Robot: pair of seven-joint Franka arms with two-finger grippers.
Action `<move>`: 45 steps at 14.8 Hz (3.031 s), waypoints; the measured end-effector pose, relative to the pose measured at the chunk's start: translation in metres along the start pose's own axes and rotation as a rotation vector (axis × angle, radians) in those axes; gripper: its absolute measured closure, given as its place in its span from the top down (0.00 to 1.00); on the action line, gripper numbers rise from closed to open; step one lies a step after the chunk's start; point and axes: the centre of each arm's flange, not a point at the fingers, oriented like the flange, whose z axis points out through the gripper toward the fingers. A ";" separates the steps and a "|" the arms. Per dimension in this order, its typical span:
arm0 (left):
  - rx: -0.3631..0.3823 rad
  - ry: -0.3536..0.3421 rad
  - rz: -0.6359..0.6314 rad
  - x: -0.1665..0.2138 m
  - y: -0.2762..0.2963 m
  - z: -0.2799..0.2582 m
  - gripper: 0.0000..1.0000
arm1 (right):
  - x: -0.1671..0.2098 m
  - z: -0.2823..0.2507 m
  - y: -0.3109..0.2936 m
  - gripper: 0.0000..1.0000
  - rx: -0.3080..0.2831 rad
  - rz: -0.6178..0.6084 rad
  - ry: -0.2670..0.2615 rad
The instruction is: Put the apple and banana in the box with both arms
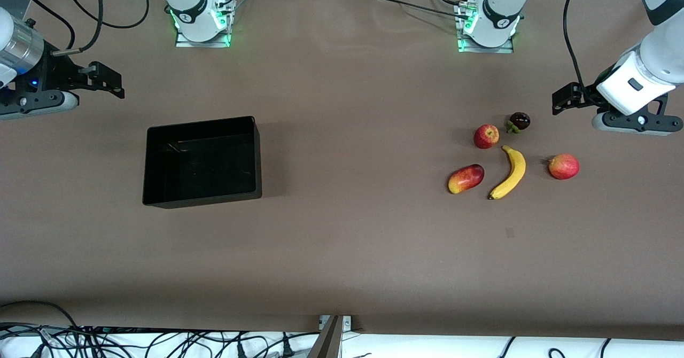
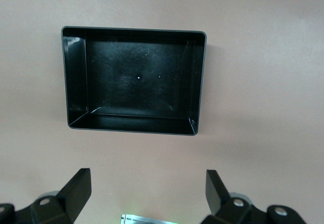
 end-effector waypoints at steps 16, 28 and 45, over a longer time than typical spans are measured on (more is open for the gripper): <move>0.000 0.001 -0.003 0.000 -0.001 0.000 1.00 | 0.011 0.022 0.015 1.00 -0.037 -0.022 -0.009; 0.001 -0.261 -0.063 0.011 0.000 0.130 1.00 | 0.026 0.267 0.088 1.00 -0.097 -0.014 0.055; 0.007 -0.119 -0.208 -0.031 0.041 0.340 1.00 | 0.022 0.351 0.092 0.22 -0.070 0.044 0.033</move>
